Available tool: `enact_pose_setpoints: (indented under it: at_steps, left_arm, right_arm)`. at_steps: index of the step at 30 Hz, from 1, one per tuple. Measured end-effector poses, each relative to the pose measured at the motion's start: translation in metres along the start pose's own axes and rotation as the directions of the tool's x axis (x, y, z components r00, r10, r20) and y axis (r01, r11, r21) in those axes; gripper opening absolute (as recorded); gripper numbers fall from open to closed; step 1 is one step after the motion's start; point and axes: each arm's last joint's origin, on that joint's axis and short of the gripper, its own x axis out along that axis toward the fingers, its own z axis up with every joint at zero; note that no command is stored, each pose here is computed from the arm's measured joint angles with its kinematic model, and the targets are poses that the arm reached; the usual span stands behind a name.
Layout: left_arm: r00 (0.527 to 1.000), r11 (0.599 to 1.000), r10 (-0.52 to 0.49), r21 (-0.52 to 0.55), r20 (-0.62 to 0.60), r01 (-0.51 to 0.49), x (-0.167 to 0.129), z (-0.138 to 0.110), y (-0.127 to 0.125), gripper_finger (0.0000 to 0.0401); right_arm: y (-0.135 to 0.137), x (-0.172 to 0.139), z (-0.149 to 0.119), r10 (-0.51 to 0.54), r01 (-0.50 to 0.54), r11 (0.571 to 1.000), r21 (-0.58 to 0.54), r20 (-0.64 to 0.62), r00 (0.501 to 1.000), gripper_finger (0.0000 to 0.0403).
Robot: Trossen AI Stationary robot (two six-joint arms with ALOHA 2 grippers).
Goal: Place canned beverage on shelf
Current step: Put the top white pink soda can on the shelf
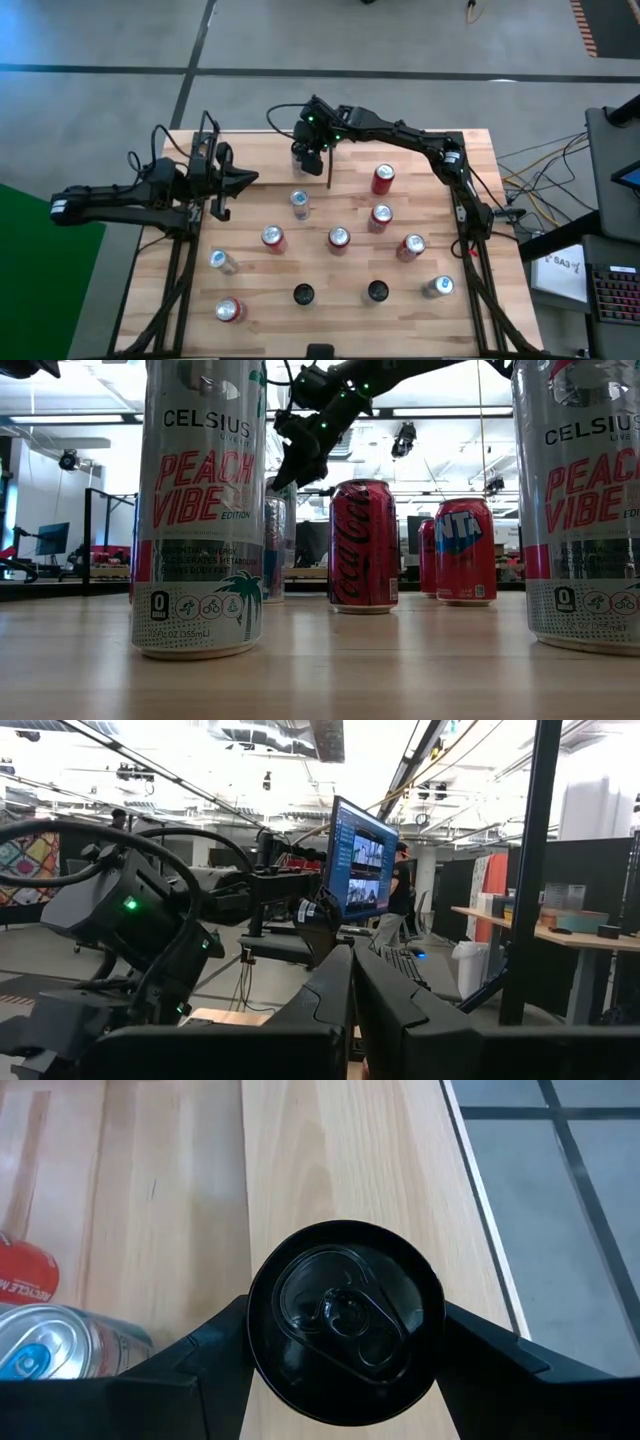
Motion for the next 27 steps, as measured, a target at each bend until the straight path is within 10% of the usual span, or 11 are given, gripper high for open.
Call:
enact_pose_setpoints:
  at_steps: [27]
  left_arm:
    - [1.0, 1.0, 0.001, 0.0, -0.005, -0.001, 0.0, -0.0005, 0.0001, 0.0]
  right_arm:
    - [-0.0005, -0.0034, 0.0042, -0.008, 0.008, 1.0, -0.004, 0.033, 0.999, 0.0297]
